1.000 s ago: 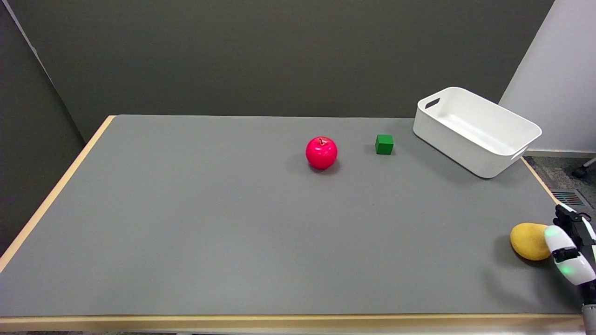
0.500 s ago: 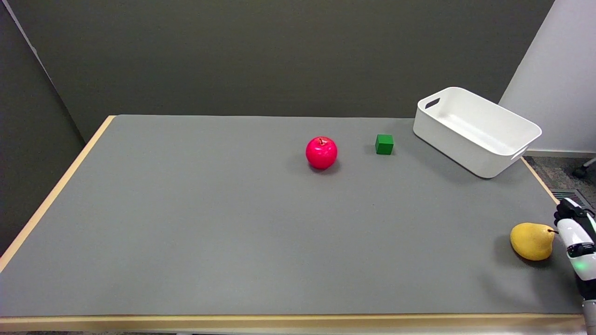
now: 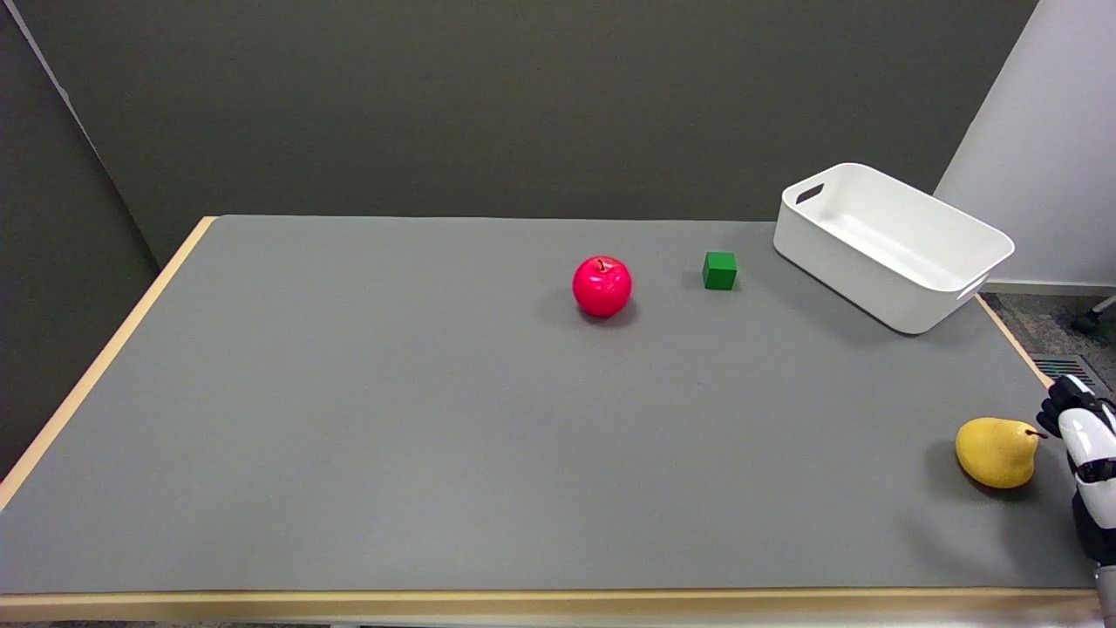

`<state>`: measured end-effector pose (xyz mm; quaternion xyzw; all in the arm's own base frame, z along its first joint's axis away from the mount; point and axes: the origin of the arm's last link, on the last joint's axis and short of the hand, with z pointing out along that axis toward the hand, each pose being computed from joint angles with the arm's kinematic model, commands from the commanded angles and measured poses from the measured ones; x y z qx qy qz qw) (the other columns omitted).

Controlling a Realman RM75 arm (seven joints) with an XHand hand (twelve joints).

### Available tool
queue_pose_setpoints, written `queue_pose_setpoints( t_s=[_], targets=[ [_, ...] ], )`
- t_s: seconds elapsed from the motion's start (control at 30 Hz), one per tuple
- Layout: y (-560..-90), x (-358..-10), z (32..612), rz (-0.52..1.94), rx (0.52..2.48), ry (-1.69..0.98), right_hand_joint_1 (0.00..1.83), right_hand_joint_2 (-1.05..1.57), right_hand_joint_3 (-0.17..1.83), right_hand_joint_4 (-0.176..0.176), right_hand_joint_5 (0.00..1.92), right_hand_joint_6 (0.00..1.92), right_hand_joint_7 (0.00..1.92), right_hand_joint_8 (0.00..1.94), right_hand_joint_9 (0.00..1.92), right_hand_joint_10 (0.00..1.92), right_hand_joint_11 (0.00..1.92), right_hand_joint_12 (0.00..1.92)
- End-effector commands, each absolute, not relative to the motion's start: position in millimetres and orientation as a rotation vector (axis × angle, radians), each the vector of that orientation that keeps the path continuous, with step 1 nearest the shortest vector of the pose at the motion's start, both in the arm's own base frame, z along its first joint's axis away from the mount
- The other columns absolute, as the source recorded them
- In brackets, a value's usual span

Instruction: Pick up the yellow pear.

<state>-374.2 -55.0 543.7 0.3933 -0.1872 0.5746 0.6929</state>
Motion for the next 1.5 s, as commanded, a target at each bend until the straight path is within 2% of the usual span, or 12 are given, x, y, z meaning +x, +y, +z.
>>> queue_pose_setpoints(
  t_s=[0.03,0.43,0.53,0.6,0.67,0.83,0.97,1.17,1.23,1.3,1.5],
  targets=[
    [-63.2,-380.6,537.3,1.219,0.895,-0.464,0.16,0.55,0.93,-0.071,0.09,0.38,0.12,0.34,0.00,0.65,0.00,0.72],
    [-80.6,-371.3,533.6,1.274,0.946,-0.450,0.17,0.55,0.93,-0.060,0.12,0.41,0.16,0.36,0.05,0.69,0.00,0.78],
    [-82.5,-368.5,531.9,1.273,0.972,-0.455,0.20,0.62,0.78,-0.059,0.16,0.34,0.20,0.28,0.05,0.70,0.00,0.79],
    [-82.8,-367.9,530.9,1.263,0.984,-0.460,0.20,0.62,0.79,-0.059,0.16,0.34,0.20,0.28,0.05,0.71,0.00,0.79],
    [-82.2,-367.6,529.7,1.253,0.990,-0.460,0.18,0.56,0.93,-0.060,0.12,0.41,0.16,0.36,0.05,0.70,0.00,0.78],
    [-76.9,-368.1,529.5,1.216,0.987,-0.445,0.18,0.56,0.93,-0.065,0.12,0.41,0.15,0.36,0.04,0.70,0.00,0.73],
    [-74.7,-369.2,528.8,1.179,0.987,-0.427,0.21,0.64,0.77,-0.065,0.15,0.34,0.18,0.29,0.04,0.70,0.00,0.71],
    [-74.8,-369.7,527.7,1.166,0.990,-0.423,0.22,0.63,0.77,-0.063,0.16,0.35,0.19,0.29,0.04,0.70,0.00,0.70],
    [-74.9,-370.2,527.6,1.164,0.988,-0.426,0.34,0.56,0.98,-0.068,0.11,0.46,0.13,0.42,0.05,0.70,0.00,0.68],
    [-75.1,-370.8,527.4,1.160,0.988,-0.430,0.21,0.56,0.93,-0.063,0.14,0.43,0.16,0.37,0.04,0.70,0.00,0.70],
    [-75.6,-372.3,525.5,1.109,0.997,-0.412,0.20,0.56,0.93,-0.058,0.16,0.44,0.18,0.38,0.05,0.71,0.00,0.72]
  ],
)
